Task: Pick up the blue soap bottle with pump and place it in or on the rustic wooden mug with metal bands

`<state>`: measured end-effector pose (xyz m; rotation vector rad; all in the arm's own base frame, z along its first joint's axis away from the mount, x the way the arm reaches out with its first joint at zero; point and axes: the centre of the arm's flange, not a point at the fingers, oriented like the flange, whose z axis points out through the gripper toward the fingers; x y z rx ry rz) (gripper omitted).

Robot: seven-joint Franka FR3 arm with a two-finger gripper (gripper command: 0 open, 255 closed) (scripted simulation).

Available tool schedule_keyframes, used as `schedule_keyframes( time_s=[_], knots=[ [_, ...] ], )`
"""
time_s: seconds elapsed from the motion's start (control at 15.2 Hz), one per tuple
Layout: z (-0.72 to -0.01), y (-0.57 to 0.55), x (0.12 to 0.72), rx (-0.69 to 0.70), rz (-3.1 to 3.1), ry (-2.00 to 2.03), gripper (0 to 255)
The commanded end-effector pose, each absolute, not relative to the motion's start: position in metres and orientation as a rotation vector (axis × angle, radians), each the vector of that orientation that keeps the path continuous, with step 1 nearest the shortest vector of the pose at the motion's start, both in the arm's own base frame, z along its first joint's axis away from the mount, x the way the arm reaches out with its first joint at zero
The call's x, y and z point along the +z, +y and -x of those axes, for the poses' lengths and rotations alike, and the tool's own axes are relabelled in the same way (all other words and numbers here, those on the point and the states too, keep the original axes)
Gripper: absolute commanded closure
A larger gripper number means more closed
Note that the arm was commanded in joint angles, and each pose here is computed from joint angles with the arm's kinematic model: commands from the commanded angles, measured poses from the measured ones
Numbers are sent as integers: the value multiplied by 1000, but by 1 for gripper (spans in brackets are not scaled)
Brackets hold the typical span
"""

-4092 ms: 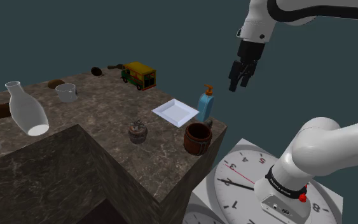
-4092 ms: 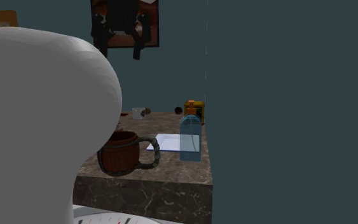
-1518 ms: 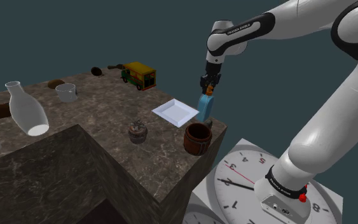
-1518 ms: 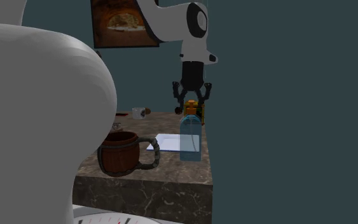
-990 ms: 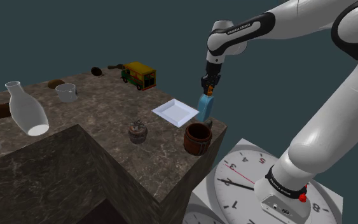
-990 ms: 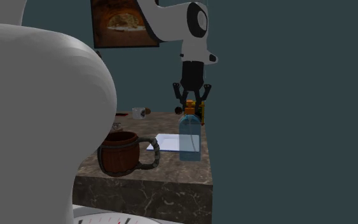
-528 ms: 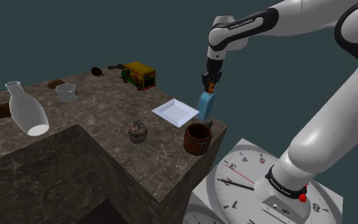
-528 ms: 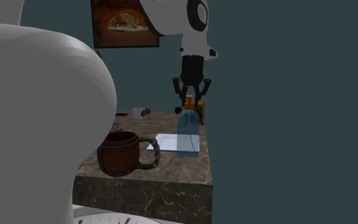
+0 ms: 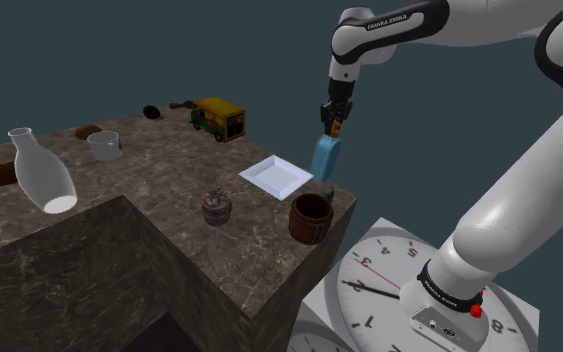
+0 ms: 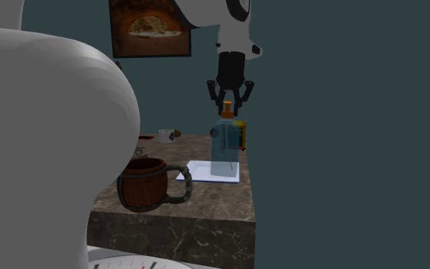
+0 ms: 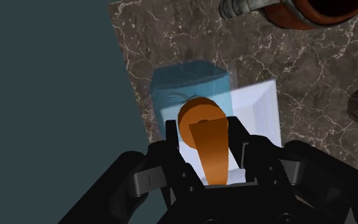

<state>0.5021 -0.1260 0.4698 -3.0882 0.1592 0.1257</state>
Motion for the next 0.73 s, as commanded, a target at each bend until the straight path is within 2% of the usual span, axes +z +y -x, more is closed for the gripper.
schedule_keyframes(
  time_s=[0.0, 0.66],
  knots=[
    [-503, -131, 489, 102, 3092, 177, 255],
    [-503, -131, 541, 102, 3092, 177, 255]
  ],
)
